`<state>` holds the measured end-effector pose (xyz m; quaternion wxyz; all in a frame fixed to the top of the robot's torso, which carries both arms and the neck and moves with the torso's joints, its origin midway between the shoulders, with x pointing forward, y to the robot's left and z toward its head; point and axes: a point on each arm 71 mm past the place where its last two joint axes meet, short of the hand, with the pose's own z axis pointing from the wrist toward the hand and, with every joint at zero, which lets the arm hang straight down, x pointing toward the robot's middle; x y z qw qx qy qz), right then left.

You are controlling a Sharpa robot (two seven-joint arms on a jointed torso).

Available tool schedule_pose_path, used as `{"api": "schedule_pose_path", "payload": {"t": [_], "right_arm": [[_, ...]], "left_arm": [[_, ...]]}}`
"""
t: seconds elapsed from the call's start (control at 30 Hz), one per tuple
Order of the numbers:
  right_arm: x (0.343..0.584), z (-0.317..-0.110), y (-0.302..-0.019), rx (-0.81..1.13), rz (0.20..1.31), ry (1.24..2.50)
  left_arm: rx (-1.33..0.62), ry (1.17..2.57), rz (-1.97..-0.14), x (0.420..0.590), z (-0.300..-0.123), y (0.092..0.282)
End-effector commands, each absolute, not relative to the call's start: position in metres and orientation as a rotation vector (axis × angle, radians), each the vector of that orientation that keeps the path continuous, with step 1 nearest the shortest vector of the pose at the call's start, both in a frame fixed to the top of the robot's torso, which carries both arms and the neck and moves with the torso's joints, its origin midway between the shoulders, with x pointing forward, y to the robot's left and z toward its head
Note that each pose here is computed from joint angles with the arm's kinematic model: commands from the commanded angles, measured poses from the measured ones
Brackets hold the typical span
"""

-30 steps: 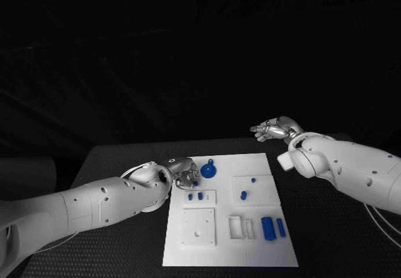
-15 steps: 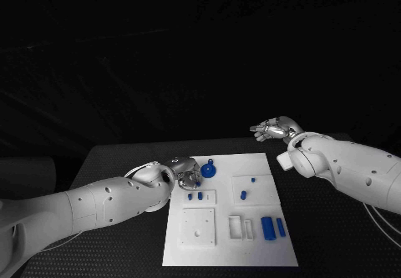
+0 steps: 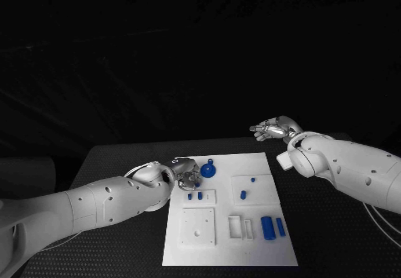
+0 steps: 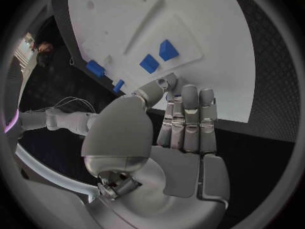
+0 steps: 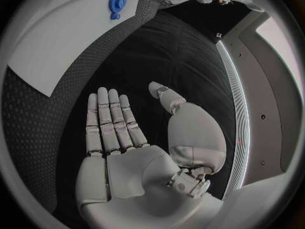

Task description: Assemble the parts on the task board

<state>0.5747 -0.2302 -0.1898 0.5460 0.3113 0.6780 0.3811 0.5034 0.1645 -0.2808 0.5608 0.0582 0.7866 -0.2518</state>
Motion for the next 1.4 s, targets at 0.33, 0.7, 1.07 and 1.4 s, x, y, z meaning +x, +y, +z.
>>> {"api": "schedule_pose_path", "payload": {"t": [0.33,0.7,1.07,1.4], "right_arm": [[0.574,-0.190,-0.229,0.728,0.916,1.616],[0.574,-0.190,-0.228,0.727,0.917,1.616],[0.575,-0.190,-0.230,0.729,0.914,1.615],[0.574,-0.190,-0.231,0.707,0.907,1.618]], "left_arm": [[0.184,1.921,-0.550,0.501,-0.290,0.163],[0.177,1.894,-0.558,0.501,-0.288,0.162],[0.134,1.778,-0.646,0.501,-0.278,0.166],[0.122,1.735,-0.695,0.500,-0.273,0.174]]}}
